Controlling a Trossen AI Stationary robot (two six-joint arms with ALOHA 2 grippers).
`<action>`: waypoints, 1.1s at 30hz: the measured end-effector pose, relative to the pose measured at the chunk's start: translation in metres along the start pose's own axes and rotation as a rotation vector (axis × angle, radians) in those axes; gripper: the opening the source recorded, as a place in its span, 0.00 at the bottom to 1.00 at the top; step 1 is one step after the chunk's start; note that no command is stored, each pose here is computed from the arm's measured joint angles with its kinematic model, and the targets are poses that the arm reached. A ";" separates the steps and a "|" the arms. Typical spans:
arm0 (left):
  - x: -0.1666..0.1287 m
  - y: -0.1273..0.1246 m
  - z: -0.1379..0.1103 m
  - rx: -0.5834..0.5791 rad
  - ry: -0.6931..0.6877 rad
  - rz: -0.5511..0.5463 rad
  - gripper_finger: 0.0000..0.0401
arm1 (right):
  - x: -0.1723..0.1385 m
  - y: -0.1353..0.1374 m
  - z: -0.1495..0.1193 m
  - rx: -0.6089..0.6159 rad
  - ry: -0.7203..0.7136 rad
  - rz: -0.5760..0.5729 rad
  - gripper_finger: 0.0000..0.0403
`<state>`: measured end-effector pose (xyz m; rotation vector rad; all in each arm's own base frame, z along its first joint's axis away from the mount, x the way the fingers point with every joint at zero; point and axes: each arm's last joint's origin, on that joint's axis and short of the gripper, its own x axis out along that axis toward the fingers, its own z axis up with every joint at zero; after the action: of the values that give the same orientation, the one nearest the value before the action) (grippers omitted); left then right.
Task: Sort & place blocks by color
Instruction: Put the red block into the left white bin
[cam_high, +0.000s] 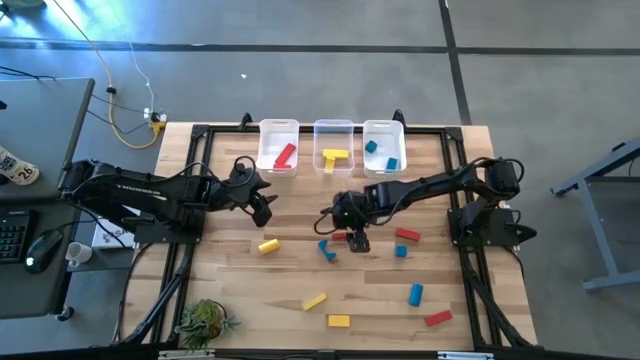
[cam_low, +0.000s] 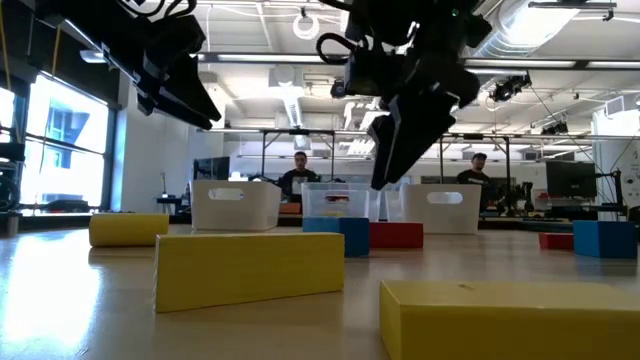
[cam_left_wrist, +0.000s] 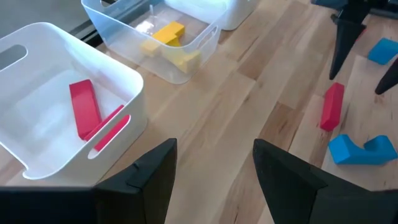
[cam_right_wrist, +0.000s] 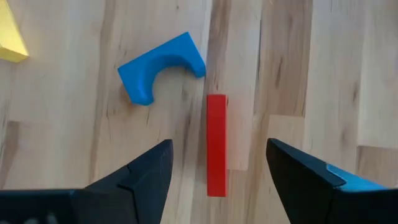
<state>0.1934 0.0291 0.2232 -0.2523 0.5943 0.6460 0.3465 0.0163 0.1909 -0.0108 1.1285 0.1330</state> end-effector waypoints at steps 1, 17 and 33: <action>0.000 0.000 0.000 -0.003 0.000 0.000 0.50 | 0.002 0.001 -0.002 0.005 0.003 -0.004 0.61; 0.000 0.000 0.000 -0.007 -0.003 0.003 0.50 | 0.035 0.001 -0.040 0.055 -0.040 -0.024 0.58; -0.001 -0.005 0.014 -0.078 -0.131 -0.049 0.50 | 0.041 0.000 -0.048 0.052 -0.067 -0.024 0.14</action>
<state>0.2020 0.0300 0.2350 -0.2938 0.4362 0.6338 0.3211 0.0164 0.1332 0.0260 1.0644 0.0824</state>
